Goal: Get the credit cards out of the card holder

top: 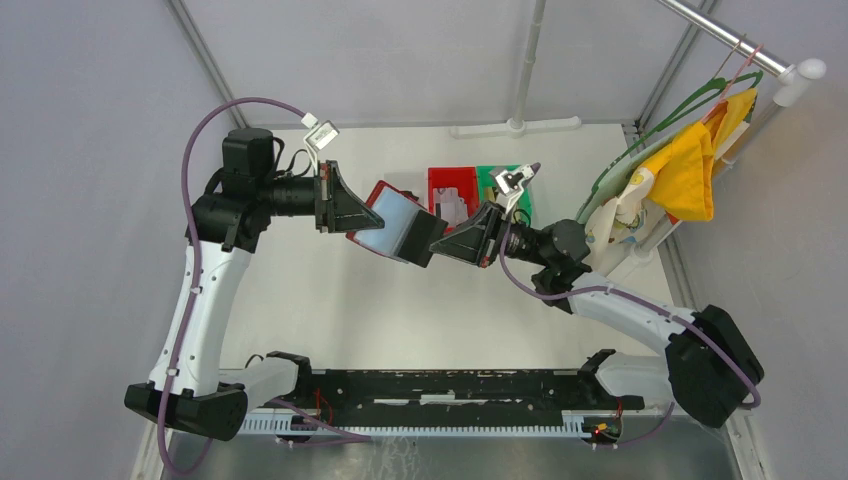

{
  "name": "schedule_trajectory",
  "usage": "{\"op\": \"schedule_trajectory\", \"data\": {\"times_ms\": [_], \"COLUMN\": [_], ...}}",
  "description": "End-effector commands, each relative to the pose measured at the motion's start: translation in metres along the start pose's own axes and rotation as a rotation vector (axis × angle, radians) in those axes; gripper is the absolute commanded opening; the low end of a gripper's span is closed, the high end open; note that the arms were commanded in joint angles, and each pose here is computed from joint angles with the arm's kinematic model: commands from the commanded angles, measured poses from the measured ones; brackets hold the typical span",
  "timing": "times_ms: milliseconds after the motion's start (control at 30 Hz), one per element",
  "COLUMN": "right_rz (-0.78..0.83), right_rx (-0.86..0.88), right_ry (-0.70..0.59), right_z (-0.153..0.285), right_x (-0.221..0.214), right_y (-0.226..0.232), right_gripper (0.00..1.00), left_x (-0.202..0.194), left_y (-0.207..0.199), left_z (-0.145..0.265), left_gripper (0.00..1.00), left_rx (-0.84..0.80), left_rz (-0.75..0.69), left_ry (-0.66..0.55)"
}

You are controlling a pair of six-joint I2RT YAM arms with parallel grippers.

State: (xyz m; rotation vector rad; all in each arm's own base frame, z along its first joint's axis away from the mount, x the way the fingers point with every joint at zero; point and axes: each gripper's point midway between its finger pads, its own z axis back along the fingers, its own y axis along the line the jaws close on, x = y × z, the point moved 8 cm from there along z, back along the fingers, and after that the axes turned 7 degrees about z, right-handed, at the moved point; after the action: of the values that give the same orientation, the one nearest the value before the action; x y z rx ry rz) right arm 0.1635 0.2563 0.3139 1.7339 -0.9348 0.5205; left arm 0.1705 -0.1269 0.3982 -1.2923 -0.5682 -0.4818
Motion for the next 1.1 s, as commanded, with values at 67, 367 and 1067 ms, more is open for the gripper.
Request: {"op": "schedule_trajectory", "data": {"times_ms": [67,367,1067], "right_rz": [0.145,0.254,0.070], "right_rx": [-0.211,-0.583,-0.827], "right_ry": [0.139,0.315,0.475], "right_z": [0.036,0.043,-0.041], "right_x": [0.004,0.028,0.031], "right_y": [-0.018,-0.078,-0.292], "right_gripper": [0.00,0.00,0.00], "left_x": [0.009,-0.020,-0.083], "left_y": [0.001,0.015,0.082], "left_z": [0.012,0.018,0.013], "left_gripper": [0.02,0.02,0.02], "left_rx": [0.180,0.193,0.272], "left_rz": [-0.241,-0.310,-0.319], "left_ry": [-0.031,0.113,0.421]}}
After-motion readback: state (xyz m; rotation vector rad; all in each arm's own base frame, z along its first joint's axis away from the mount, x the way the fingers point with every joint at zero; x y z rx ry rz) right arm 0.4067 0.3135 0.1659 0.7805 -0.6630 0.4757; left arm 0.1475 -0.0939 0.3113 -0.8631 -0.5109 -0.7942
